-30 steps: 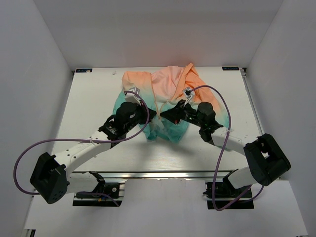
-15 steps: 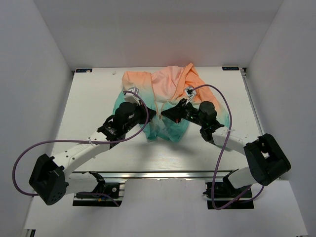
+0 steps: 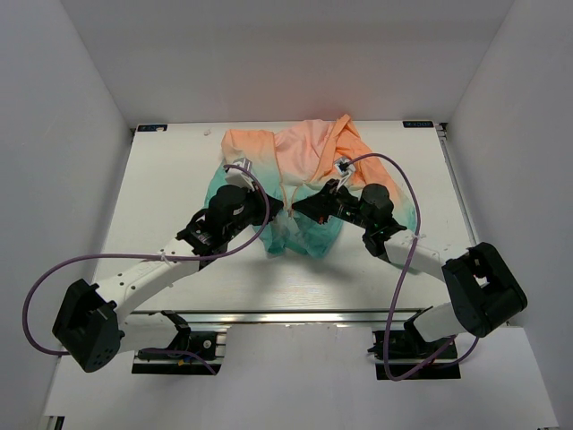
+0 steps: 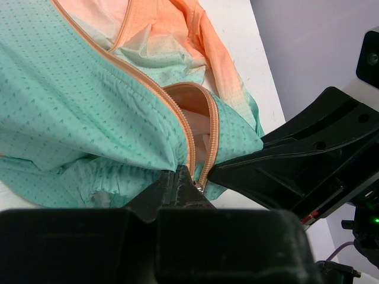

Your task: Zip up the jacket

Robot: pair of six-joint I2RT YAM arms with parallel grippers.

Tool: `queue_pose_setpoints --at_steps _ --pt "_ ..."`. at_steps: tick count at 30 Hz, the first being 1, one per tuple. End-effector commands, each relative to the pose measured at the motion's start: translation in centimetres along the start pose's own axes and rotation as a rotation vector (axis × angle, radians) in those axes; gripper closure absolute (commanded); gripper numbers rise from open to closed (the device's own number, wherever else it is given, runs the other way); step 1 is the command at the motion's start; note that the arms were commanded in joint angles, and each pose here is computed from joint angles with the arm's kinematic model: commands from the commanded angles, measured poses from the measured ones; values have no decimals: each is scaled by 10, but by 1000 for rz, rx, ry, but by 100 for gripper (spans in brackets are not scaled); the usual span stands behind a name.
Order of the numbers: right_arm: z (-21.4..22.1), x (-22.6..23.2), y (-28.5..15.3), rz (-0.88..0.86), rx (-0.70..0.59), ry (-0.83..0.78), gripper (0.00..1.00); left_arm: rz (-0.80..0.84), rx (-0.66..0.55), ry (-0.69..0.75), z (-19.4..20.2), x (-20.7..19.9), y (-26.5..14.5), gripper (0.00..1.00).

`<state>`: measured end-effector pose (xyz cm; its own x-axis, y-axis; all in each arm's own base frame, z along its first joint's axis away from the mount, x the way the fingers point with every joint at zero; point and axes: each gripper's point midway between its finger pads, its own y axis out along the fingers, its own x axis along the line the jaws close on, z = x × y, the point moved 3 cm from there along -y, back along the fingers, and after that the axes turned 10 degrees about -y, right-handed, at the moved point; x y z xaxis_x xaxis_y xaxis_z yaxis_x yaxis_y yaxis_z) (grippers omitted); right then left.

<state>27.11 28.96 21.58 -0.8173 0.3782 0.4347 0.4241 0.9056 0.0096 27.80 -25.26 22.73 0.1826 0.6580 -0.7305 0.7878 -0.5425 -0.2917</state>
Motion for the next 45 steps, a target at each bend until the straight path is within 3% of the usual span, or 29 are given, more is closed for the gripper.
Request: queue_pose_setpoints --at_steps 1,45 --pt "-23 11 2 -52 -68 -47 100 45 -8 -6 -4 -11 -4 100" --pt "-38 7 0 10 -157 -56 100 138 70 -29 10 -20 -22 100"
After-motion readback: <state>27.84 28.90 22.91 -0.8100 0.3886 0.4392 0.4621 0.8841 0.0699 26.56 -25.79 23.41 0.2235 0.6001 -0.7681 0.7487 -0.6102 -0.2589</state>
